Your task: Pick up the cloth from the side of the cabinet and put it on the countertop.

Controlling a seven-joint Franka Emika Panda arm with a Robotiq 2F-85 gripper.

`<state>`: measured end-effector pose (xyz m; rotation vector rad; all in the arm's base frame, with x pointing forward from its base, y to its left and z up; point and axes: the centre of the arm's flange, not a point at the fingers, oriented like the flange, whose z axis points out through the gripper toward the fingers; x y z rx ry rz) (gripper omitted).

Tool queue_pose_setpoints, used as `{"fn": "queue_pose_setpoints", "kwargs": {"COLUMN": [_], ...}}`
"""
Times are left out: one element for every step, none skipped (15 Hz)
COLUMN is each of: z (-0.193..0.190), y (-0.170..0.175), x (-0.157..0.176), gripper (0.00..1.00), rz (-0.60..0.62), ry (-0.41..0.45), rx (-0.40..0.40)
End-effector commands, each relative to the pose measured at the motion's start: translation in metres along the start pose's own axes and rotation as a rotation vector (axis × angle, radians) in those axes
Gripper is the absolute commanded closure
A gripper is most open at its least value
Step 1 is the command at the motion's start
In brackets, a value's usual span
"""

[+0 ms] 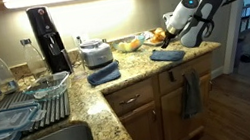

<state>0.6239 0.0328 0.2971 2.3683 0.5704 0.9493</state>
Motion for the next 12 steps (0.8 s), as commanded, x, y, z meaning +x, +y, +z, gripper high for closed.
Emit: {"fn": "queue_pose_setpoints", "kwargs": {"z": [-0.022, -0.026, -0.030, -0.034, -0.037, -0.012, -0.013, -0.013, -0.012, -0.011, -0.010, -0.010], "y": [0.007, 0.007, 0.008, 0.008, 0.009, 0.003, 0.003, 0.003, 0.002, 0.001, 0.000, 0.000], "x": [-0.002, -0.003, -0.004, -0.004, -0.005, 0.002, 0.002, 0.002, 0.002, 0.002, 0.001, 0.001], "gripper": [0.04, 0.00, 0.00, 0.00, 0.00, 0.00, 0.00, 0.00, 0.00, 0.00, 0.00, 0.00], "rz": [0.024, 0.025, 0.030, 0.033, 0.039, 0.024, 0.027, 0.025, 0.022, 0.019, 0.017, 0.015], "ry": [-0.011, -0.010, -0.011, -0.009, -0.005, 0.008, 0.010, 0.010, 0.009, 0.007, 0.006, 0.006], "rx": [0.043, 0.051, 0.057, 0.064, 0.066, 0.025, 0.027, 0.027, 0.026, 0.024, 0.024, 0.024]}}
